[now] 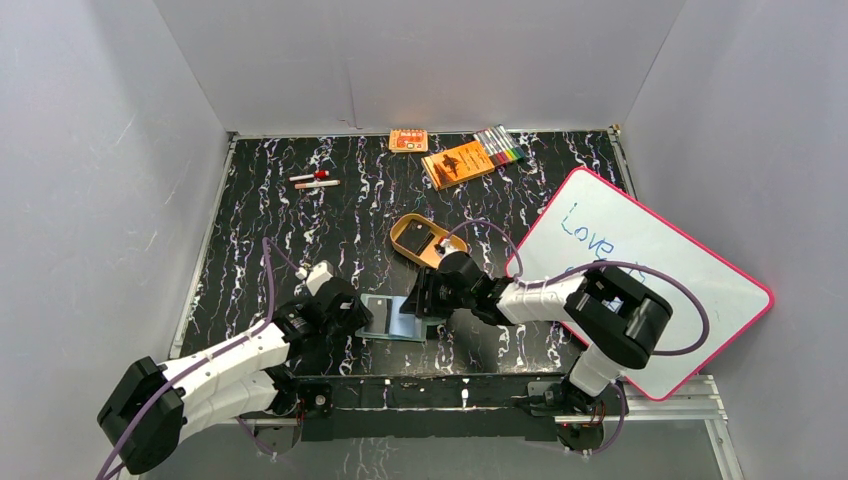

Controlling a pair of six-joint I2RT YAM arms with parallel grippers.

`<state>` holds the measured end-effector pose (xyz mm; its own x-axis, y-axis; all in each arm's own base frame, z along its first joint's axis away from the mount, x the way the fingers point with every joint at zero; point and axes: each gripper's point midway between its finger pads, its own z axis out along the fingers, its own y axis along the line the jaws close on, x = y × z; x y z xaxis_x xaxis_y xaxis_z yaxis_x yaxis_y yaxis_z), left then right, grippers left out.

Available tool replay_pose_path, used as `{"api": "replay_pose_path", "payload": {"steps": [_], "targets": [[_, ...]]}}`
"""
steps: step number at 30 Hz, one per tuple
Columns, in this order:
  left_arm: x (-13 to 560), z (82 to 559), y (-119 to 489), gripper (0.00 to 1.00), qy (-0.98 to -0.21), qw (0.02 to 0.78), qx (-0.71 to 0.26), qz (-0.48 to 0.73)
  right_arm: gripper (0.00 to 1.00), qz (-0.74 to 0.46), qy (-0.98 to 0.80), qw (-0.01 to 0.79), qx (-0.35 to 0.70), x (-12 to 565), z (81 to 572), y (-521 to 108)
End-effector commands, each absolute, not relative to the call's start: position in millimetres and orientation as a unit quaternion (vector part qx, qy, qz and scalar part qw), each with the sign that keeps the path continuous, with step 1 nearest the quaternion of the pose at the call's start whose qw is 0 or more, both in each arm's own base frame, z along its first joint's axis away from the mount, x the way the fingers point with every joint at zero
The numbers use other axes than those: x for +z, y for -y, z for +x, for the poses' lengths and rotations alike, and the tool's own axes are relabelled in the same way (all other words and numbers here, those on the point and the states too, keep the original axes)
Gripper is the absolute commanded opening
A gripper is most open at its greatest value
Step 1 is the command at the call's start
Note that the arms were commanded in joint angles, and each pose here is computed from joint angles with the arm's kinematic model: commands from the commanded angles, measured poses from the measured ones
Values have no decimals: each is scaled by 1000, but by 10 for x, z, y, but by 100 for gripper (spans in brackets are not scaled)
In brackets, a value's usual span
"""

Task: Put the credit cards into the card holder
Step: Open the card holder at the center of the board.

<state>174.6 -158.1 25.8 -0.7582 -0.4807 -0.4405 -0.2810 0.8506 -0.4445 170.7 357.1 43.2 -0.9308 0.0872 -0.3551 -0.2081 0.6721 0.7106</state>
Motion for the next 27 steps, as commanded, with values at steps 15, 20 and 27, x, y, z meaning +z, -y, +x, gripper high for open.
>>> {"api": "replay_pose_path", "payload": {"steps": [15, 20, 27], "targets": [[187, 1666, 1521, 46, -929, 265, -163, -202, 38, -42, -870, 198, 450, 637, 1720, -3680], [278, 1704, 1508, 46, -927, 276, -160, -200, 18, -43, -871, 197, 449, 623, 1710, -3670], [607, 1803, 1498, 48, -916, 308, -167, -196, 22, -52, -864, 199, 459, 730, 1706, -3704]]}}
